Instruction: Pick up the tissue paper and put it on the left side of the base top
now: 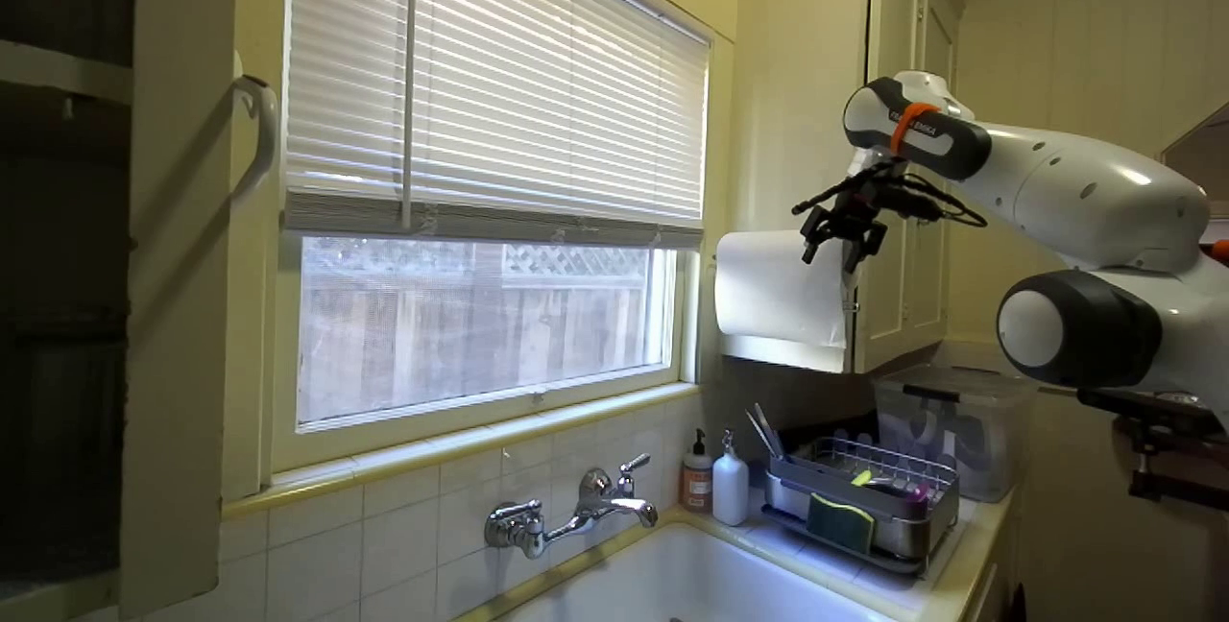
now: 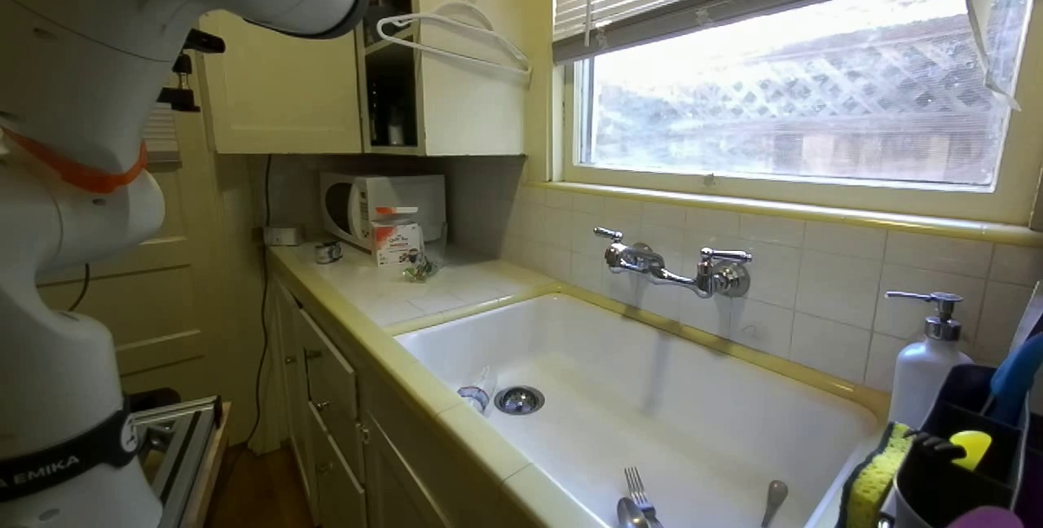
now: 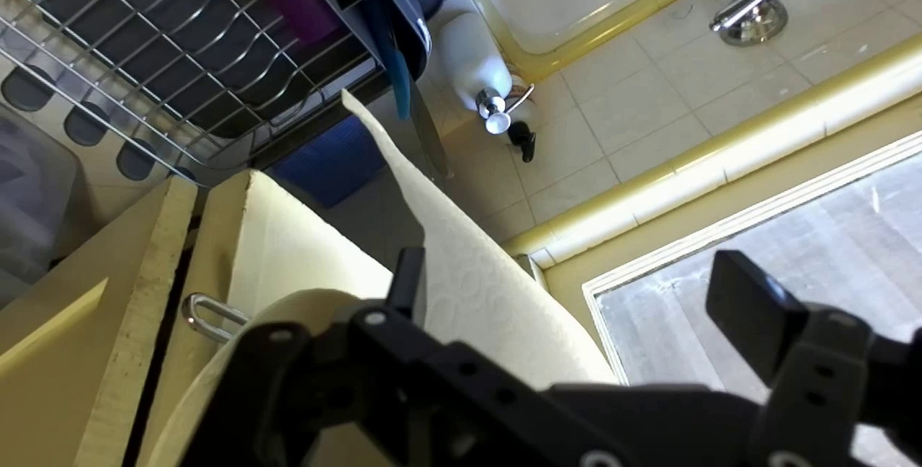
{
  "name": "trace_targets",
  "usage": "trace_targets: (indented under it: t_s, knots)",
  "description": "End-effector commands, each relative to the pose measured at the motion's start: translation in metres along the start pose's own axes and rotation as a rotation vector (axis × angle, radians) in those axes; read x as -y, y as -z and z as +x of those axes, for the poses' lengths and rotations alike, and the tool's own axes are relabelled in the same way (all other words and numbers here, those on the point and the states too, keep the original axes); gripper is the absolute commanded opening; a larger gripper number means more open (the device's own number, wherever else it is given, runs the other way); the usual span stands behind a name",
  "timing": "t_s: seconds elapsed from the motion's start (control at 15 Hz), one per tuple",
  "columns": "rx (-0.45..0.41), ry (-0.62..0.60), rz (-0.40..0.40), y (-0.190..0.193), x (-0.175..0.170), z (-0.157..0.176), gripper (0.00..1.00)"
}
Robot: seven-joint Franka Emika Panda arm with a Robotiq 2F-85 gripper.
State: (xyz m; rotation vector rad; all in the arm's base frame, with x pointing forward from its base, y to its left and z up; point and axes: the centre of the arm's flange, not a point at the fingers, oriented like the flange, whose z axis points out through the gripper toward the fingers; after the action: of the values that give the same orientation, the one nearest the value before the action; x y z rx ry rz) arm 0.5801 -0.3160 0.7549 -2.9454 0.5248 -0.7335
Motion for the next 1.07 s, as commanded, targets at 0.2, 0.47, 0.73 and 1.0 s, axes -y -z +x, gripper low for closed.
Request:
trace_targets:
  t_s: [0.2,0.47,0.73,1.0]
  knots:
    - [-0.016,0.004,-0.028,-0.024,-0.001,-0.069,1.00]
    - [-0.022,0.040,-0.023,-0.033,-0.004,-0.067,1.00]
    - [-0.039,0.081,-0.034,-0.044,-0.010,-0.064,1.00]
    - [-0.042,0.119,-0.030,-0.054,-0.007,-0.061,0.68]
